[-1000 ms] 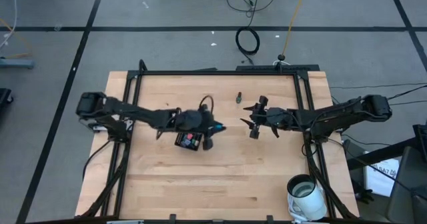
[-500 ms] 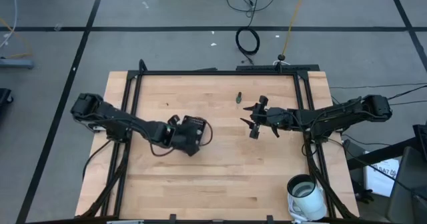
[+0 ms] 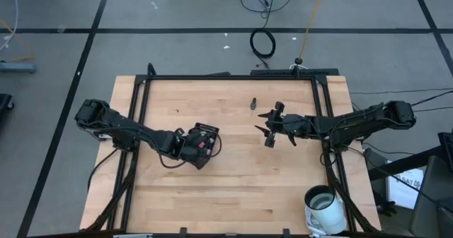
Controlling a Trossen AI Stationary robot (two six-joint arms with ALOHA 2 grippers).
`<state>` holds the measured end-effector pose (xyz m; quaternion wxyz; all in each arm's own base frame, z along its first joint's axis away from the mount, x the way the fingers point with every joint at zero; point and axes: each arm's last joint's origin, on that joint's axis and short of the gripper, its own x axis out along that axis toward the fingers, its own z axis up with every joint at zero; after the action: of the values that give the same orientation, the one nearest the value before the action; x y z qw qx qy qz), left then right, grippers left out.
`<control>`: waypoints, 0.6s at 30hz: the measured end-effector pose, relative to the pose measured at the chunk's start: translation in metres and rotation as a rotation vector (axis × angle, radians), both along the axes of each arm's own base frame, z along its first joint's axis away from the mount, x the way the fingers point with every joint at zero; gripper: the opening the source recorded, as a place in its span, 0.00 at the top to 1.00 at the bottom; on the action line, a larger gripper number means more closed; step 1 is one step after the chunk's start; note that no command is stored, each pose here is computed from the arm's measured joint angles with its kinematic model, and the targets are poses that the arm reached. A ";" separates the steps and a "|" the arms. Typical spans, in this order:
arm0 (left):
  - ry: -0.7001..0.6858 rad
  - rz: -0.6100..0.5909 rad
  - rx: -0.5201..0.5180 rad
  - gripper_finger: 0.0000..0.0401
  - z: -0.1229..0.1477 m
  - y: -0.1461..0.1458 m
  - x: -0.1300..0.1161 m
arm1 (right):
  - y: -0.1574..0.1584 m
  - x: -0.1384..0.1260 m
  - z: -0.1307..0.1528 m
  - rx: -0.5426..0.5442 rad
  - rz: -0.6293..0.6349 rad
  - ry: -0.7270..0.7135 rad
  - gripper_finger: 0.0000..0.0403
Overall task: Pick & Place Nail Polish
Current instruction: Put the blue nail polish into the basket, then put the dark green nail polish into the basket
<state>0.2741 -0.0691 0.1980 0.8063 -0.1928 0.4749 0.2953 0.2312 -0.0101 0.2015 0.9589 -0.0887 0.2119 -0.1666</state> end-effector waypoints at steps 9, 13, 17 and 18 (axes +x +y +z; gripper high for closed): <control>-0.005 0.051 0.047 0.72 0.000 0.004 -0.001 | 0.000 0.000 0.000 0.014 -0.005 -0.006 0.51; 0.009 0.106 0.057 0.60 -0.001 0.007 -0.004 | 0.000 0.000 0.000 0.014 -0.005 -0.006 0.51; 0.016 0.114 0.071 0.46 -0.001 0.011 -0.004 | 0.000 0.000 0.000 0.014 -0.005 -0.006 0.51; 0.020 0.101 0.085 0.43 -0.001 0.012 -0.003 | 0.000 0.000 0.000 0.014 -0.005 -0.006 0.51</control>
<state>0.2706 -0.0570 0.1974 0.7928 -0.1793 0.4598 0.3576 0.2313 -0.0101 0.2015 0.9597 -0.0811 0.2106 -0.1677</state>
